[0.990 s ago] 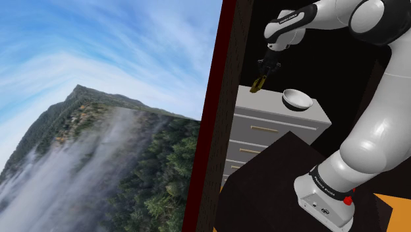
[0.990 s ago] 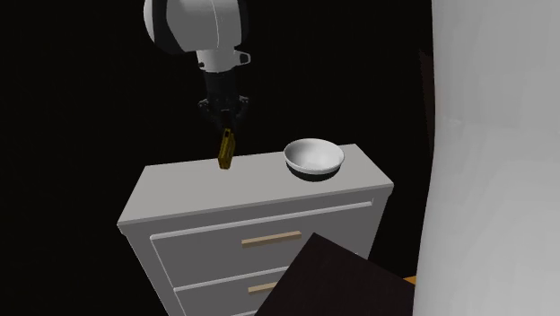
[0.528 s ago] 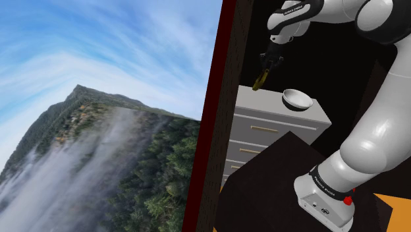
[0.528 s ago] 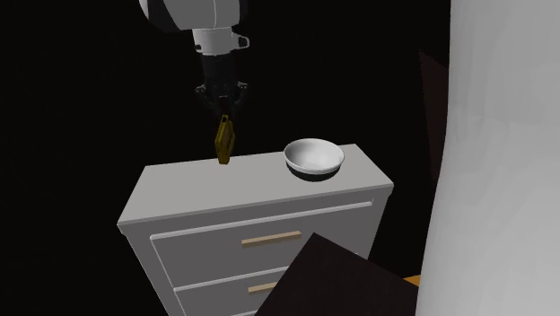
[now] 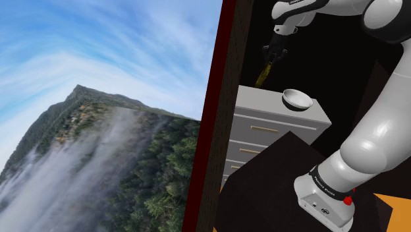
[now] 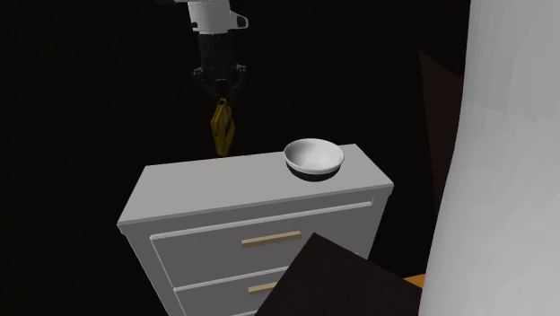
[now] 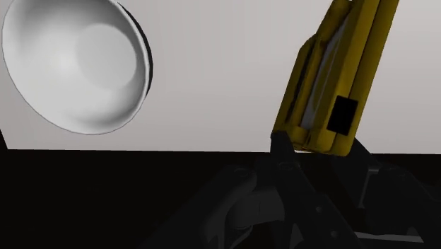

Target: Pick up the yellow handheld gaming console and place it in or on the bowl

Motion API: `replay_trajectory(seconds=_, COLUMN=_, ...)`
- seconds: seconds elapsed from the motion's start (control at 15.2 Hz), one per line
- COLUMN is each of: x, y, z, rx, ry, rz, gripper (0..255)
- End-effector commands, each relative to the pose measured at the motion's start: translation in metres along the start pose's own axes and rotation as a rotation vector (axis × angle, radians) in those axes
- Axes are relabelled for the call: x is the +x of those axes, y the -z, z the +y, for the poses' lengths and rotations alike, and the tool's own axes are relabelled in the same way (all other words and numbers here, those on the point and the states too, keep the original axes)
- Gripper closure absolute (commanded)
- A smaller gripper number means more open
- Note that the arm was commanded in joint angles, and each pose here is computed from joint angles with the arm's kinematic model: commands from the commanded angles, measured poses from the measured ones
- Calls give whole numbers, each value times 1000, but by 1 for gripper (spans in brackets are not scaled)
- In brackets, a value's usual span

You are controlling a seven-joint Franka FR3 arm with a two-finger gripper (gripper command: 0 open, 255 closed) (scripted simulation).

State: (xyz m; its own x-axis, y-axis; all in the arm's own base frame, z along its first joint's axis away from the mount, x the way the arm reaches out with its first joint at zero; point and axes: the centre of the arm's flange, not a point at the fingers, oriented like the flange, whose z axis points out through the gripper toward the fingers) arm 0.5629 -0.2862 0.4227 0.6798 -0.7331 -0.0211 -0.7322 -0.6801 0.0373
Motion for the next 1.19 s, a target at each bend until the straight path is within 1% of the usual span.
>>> replay_trajectory(seconds=0.0, x=0, y=11, z=-1, rx=0, ry=0, rz=0, gripper=255)
replay_trajectory(seconds=0.4, x=-1, y=42, z=1, rx=0, ry=0, rz=0, gripper=255)
replay_trajectory(seconds=1.12, x=9, y=69, z=143, rx=0, ry=0, rz=0, gripper=255)
